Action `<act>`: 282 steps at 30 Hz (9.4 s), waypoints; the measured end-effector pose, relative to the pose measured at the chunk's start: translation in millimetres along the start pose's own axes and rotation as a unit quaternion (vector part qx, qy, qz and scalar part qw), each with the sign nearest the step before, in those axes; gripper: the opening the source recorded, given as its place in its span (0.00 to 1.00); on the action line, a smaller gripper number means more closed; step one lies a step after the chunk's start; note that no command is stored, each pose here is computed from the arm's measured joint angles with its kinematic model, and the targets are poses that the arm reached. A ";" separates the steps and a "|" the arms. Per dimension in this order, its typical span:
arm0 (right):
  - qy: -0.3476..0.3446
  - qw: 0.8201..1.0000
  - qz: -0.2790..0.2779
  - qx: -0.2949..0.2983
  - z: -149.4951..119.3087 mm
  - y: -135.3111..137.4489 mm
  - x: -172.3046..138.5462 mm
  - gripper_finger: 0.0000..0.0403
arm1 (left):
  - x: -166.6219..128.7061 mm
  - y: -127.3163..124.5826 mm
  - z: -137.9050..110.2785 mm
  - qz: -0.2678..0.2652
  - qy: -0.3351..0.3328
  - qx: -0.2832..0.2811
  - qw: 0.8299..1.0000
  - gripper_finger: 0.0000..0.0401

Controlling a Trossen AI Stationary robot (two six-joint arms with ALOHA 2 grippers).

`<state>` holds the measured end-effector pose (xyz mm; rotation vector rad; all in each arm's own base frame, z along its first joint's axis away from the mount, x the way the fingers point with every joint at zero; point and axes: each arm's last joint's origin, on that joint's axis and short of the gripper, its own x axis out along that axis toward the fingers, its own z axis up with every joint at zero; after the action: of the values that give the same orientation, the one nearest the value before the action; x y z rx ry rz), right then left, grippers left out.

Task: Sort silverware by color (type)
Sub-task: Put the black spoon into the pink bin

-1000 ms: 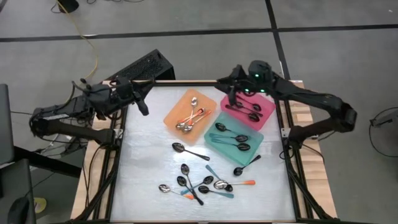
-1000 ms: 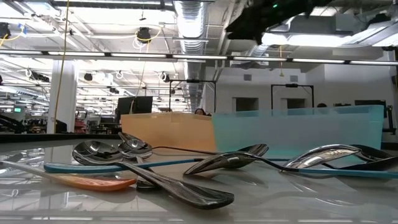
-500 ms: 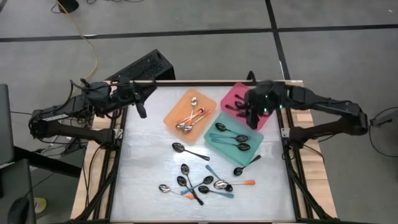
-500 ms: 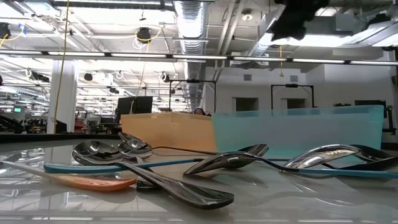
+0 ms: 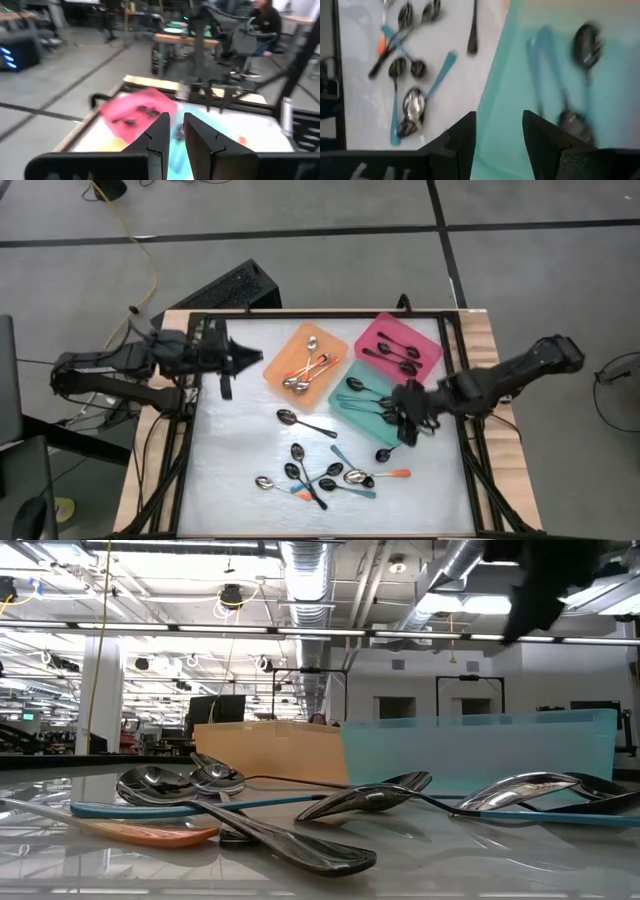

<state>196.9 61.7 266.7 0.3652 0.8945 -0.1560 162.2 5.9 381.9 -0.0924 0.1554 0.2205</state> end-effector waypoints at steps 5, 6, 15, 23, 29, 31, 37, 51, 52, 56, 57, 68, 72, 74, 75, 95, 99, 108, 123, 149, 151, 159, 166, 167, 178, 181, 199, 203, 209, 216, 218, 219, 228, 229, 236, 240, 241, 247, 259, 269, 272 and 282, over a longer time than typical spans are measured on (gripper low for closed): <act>0.026 0.999 0.029 0.010 -28.6 30.4 12.1 0.42 | 6.5 -11.5 -30.9 -0.031 0.045 -0.046 0.997 0.10; 0.039 0.999 0.027 0.005 -35.0 35.9 15.0 0.42 | 7.0 -13.6 -36.6 -0.036 0.055 -0.053 0.996 0.10; 0.110 0.993 0.023 -0.037 -83.1 80.2 52.6 0.42 | 9.6 -28.8 -66.3 -0.042 0.101 -0.079 0.991 0.10; 0.150 0.986 -0.008 -0.070 -113.2 102.1 81.5 0.42 | 9.5 -30.2 -87.4 0.002 0.133 -0.084 0.988 0.10; 0.164 0.983 -0.028 -0.077 -125.5 108.0 94.4 0.42 | 12.0 -30.6 -108.2 0.010 0.160 -0.111 0.981 0.10; 0.163 0.983 -0.029 -0.073 -125.4 108.0 94.6 0.42 | 12.2 -30.9 -112.9 0.011 0.167 -0.119 0.979 0.10; 0.156 0.984 -0.036 -0.075 -122.3 105.0 92.8 0.42 | 12.9 -33.1 -114.9 0.008 0.170 -0.126 0.977 0.10; 0.129 0.988 -0.026 -0.085 -107.3 100.1 76.1 0.42 | 12.4 -31.8 -116.2 0.023 0.172 -0.118 0.978 0.10; 0.126 0.988 -0.027 -0.085 -106.0 99.3 73.7 0.42 | 12.5 -32.0 -116.0 0.020 0.172 -0.119 0.978 0.10; 0.119 0.986 -0.043 -0.104 -102.0 93.2 65.1 0.42 | 13.1 -33.3 -114.2 0.005 0.167 -0.121 0.978 0.10; 0.121 0.985 -0.049 -0.109 -100.7 90.8 63.5 0.42 | 13.1 -33.3 -114.2 0.004 0.167 -0.118 0.979 0.10; 0.174 0.959 -0.149 -0.168 -103.7 59.2 54.8 0.42 | 12.7 -31.0 -115.4 0.035 0.163 -0.105 0.980 0.10; 0.181 0.955 -0.165 -0.167 -113.5 48.1 61.0 0.42 | 12.7 -30.9 -115.5 0.035 0.163 -0.103 0.981 0.10; 0.182 0.953 -0.166 -0.174 -118.0 43.3 64.8 0.42 | 12.7 -30.7 -115.4 0.038 0.162 -0.102 0.981 0.10; 0.183 0.953 -0.166 -0.177 -120.0 40.8 66.6 0.42 | 12.7 -30.7 -115.4 0.039 0.161 -0.102 0.981 0.10; 0.132 0.968 -0.189 -0.103 -118.5 22.1 59.0 0.03 | 12.8 -28.6 -114.6 0.073 0.145 -0.099 0.982 0.10; 0.119 0.964 -0.215 -0.097 -120.1 14.2 65.1 0.01 | 12.8 -28.2 -114.5 0.081 0.142 -0.097 0.982 0.10; 0.093 0.975 -0.186 -0.073 -129.1 6.9 79.7 0.01 | 12.7 -27.1 -114.1 0.098 0.133 -0.094 0.982 0.10; 0.119 0.986 -0.107 -0.046 -137.5 30.7 72.4 0.01 | 12.7 -26.5 -113.9 0.107 0.129 -0.093 0.981 0.10; 0.097 0.992 -0.063 -0.059 -119.2 57.3 60.8 0.35 | 11.8 -23.9 -115.0 0.142 0.123 -0.081 0.979 0.10; 0.098 0.991 -0.066 -0.070 -115.0 54.7 63.1 0.44 | 11.8 -23.9 -115.0 0.142 0.123 -0.081 0.979 0.10; 0.114 0.984 -0.064 -0.121 -103.2 46.7 69.7 0.59 | 11.8 -24.0 -115.0 0.140 0.124 -0.082 0.979 0.10; 0.140 0.979 -0.054 -0.136 -110.7 42.4 72.2 0.55 | 11.8 -24.0 -115.0 0.139 0.125 -0.079 0.979 0.10; 0.145 0.978 -0.056 -0.137 -112.7 40.2 73.2 0.55 | 11.9 -24.0 -115.1 0.139 0.125 -0.079 0.979 0.10; 0.160 0.977 -0.040 -0.132 -124.2 30.8 81.1 0.54 | 11.2 -22.7 -115.9 0.153 0.126 -0.057 0.978 0.10; 0.161 0.977 -0.040 -0.134 -124.6 30.8 81.5 0.54 | 10.6 -21.7 -116.9 0.163 0.128 -0.050 0.977 0.10; 0.180 0.972 -0.062 -0.139 -130.7 31.0 94.1 0.28 | 10.3 -21.2 -117.9 0.167 0.132 -0.051 0.976 0.10; 0.181 0.972 -0.057 -0.137 -130.8 31.5 94.5 0.16 | 10.3 -21.2 -117.9 0.167 0.132 -0.052 0.976 0.10; 0.183 0.972 -0.053 -0.137 -129.8 33.1 93.9 0.05 | 10.2 -21.1 -117.8 0.170 0.130 -0.051 0.976 0.10; 0.188 0.970 -0.049 -0.143 -123.3 40.9 90.7 0.01 | 10.2 -21.0 -117.8 0.170 0.130 -0.051 0.975 0.10; 0.190 0.970 -0.050 -0.145 -121.0 43.6 89.2 0.01 | 10.2 -21.0 -117.8 0.170 0.130 -0.051 0.975 0.10; 0.190 0.970 -0.050 -0.146 -120.0 44.9 88.4 0.01 | 10.2 -21.0 -117.8 0.170 0.130 -0.051 0.975 0.10; 0.179 0.971 -0.023 -0.154 -106.4 62.6 78.2 0.01 | 10.2 -20.9 -117.9 0.171 0.131 -0.051 0.975 0.10; 0.175 0.972 -0.021 -0.156 -104.3 64.4 77.4 0.01 | 10.2 -20.9 -118.0 0.170 0.131 -0.051 0.975 0.10; 0.115 0.981 0.000 -0.156 -82.5 71.9 53.8 0.01 | 10.2 -21.0 -117.9 0.170 0.131 -0.051 0.975 0.10; 0.055 0.989 0.015 -0.140 -61.8 64.5 26.8 0.01 | 10.3 -21.1 -117.8 0.169 0.131 -0.051 0.976 0.10; 0.040 0.990 0.009 -0.132 -56.9 59.6 19.6 0.01 | 10.3 -21.1 -117.8 0.169 0.131 -0.051 0.976 0.10; -0.062 0.992 -0.085 -0.063 -28.1 10.3 -20.0 0.01 | 10.2 -21.1 -117.7 0.169 0.130 -0.054 0.975 0.10; -0.046 0.949 -0.309 -0.049 7.7 -90.1 -33.1 0.01 | 10.1 -20.9 -117.9 0.171 0.130 -0.057 0.975 0.10; 0.003 0.947 -0.307 -0.091 -3.1 -140.4 -1.9 0.01 | 9.9 -20.8 -118.3 0.172 0.132 -0.056 0.975 0.10; -0.004 0.953 -0.286 -0.102 -8.9 -153.7 8.3 0.01 | 9.9 -20.7 -118.3 0.172 0.132 -0.055 0.975 0.10; 0.013 0.958 -0.277 -0.071 -14.0 -194.8 25.1 0.01 | 10.0 -20.9 -118.3 0.169 0.134 -0.050 0.975 0.10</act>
<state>147.1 -113.3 191.3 -0.0258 1.0114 -0.6010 159.6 -25.1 265.4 -0.1964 0.4303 0.5565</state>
